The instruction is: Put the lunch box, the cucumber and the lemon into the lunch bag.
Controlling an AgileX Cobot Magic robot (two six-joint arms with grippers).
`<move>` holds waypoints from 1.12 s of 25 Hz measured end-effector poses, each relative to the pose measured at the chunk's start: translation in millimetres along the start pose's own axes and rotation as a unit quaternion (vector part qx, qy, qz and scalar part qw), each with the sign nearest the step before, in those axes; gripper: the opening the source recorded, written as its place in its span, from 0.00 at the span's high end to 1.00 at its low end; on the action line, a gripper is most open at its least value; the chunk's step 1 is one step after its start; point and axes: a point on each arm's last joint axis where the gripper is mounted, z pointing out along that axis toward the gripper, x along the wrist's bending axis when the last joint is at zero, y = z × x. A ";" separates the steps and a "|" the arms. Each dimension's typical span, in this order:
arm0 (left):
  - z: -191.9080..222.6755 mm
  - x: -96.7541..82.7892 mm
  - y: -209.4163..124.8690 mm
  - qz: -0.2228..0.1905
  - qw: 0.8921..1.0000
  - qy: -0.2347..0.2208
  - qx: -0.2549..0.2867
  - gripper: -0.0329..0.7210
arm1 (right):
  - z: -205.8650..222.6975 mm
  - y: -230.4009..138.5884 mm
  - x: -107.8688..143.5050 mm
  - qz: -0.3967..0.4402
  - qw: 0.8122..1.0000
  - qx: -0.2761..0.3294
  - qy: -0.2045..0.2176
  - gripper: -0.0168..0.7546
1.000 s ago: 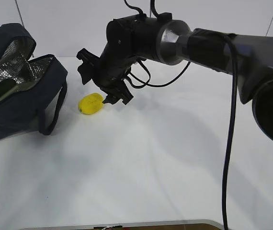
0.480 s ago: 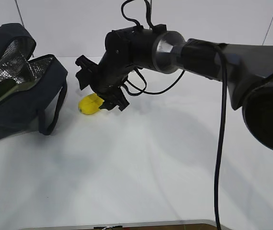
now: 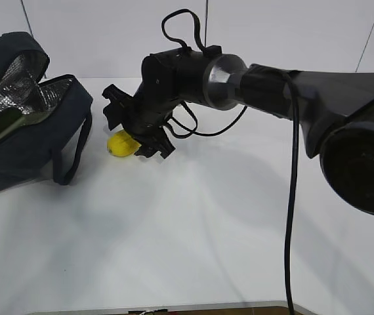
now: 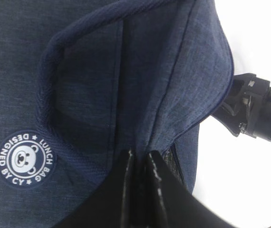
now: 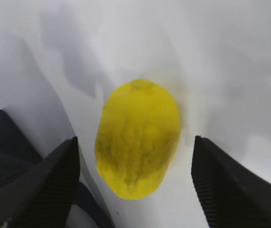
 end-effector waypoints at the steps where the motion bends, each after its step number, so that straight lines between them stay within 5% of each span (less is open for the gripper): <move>1: 0.0 0.0 0.0 0.000 1.000 0.000 0.000 0.94 | 0.0 0.2 0.1 -0.001 1.000 -0.001 0.001 0.23; 28: 0.0 0.0 0.0 0.001 1.000 0.000 0.000 0.94 | 6.3 1.0 1.4 0.001 1.000 -0.008 0.021 0.23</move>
